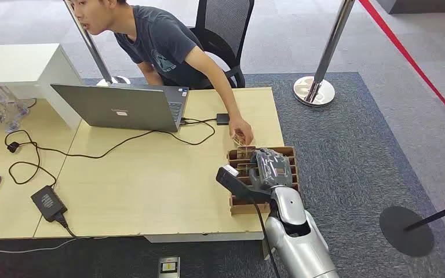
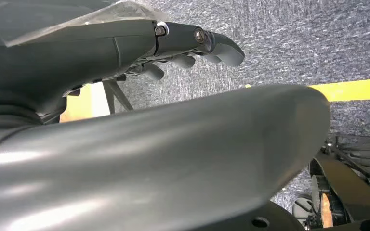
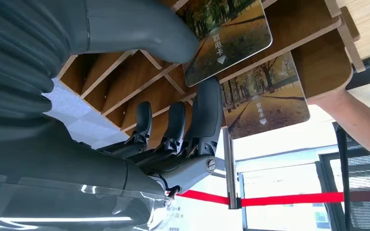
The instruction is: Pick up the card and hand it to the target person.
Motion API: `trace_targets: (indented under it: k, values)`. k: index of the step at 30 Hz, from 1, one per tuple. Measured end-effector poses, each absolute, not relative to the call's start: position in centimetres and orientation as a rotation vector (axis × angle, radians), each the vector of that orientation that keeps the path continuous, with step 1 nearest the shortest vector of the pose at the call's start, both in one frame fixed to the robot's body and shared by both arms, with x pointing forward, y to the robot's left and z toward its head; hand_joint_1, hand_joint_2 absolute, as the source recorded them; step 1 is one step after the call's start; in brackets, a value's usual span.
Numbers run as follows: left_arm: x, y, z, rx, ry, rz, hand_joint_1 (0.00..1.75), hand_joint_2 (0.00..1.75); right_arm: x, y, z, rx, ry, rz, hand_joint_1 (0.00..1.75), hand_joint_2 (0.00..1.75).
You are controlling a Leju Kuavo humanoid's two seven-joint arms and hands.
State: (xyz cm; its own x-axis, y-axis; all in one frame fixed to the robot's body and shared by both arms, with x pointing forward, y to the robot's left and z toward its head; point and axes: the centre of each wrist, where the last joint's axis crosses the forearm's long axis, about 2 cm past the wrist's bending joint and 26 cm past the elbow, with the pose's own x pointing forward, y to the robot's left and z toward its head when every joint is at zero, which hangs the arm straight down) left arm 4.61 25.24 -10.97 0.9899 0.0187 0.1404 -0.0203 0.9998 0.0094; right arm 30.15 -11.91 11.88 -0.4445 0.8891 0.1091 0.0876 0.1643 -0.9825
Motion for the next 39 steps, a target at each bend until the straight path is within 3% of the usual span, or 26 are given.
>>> trace_targets:
  k: [39]
  values:
    - [4.67,25.21,-10.96,0.004,-0.137,-0.001,0.0,0.0,30.44,-11.89,11.55,-0.911,-1.7,1.35,0.95,1.75]
